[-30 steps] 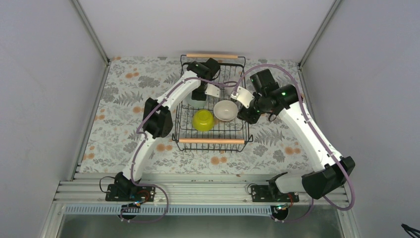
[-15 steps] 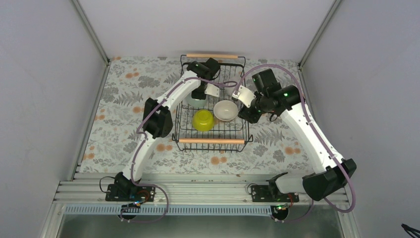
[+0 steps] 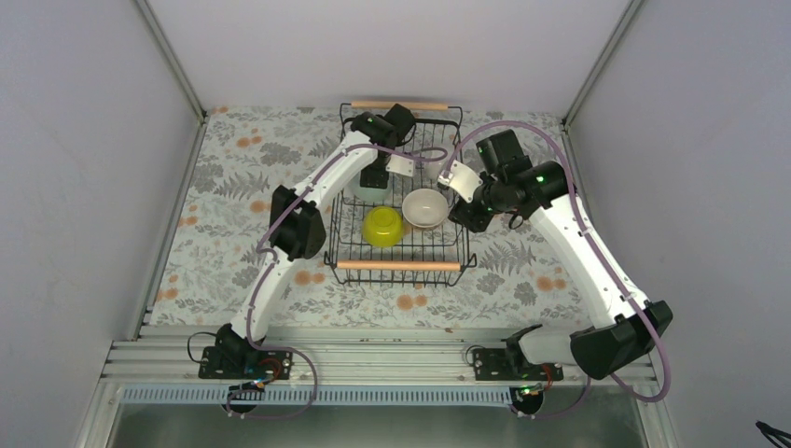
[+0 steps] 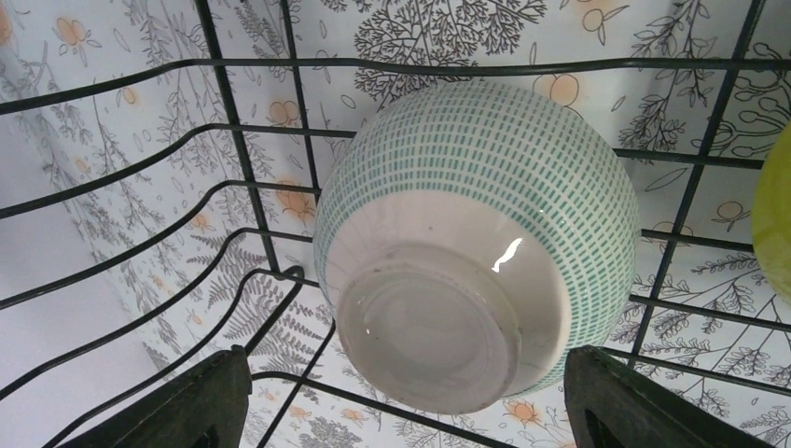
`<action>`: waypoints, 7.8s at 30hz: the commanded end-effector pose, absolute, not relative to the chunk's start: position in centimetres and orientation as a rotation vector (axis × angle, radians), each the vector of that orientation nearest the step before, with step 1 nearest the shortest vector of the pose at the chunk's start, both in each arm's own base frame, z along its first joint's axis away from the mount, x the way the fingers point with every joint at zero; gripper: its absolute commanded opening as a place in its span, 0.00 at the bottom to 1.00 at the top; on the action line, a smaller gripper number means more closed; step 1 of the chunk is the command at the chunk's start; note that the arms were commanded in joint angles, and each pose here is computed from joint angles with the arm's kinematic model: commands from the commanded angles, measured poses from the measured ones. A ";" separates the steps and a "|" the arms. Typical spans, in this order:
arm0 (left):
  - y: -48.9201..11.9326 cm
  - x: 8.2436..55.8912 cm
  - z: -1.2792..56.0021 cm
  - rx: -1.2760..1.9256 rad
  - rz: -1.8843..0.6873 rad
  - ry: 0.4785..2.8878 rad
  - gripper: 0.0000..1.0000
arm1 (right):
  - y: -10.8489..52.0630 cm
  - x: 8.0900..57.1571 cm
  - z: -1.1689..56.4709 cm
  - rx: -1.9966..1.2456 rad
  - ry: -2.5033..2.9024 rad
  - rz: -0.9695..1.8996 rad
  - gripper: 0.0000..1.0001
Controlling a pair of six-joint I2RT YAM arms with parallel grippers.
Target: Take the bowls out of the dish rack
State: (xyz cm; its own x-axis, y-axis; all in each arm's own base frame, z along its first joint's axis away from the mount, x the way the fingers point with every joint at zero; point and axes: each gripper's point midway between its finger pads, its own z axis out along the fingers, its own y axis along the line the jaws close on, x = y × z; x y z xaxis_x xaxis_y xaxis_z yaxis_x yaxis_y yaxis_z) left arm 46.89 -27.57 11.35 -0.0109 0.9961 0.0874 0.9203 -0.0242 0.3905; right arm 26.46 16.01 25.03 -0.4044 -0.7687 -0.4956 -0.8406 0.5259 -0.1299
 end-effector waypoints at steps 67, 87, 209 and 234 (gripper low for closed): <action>-25.9 47.3 8.4 2.175 0.549 2.015 0.40 | 15.1 25.8 23.8 -1.301 2.236 0.250 0.49; -27.1 48.4 15.4 1.945 0.601 1.968 0.38 | 16.5 27.5 27.1 -1.163 2.102 0.358 0.63; -38.2 46.7 26.9 1.470 0.029 1.752 0.38 | 20.4 43.3 24.6 -0.810 1.769 1.791 0.35; -39.1 47.1 23.4 1.487 -0.007 1.803 0.53 | 20.8 41.4 27.0 -0.837 1.712 1.803 0.03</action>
State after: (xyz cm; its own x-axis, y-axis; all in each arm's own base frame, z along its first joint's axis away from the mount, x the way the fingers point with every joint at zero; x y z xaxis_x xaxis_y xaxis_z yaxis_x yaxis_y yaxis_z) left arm 45.67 -37.31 23.83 -0.0100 0.8556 -0.5175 0.8602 0.2712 0.4319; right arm 43.79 19.70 21.55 -0.7082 -0.0928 -0.6999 -0.7040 0.0164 0.7101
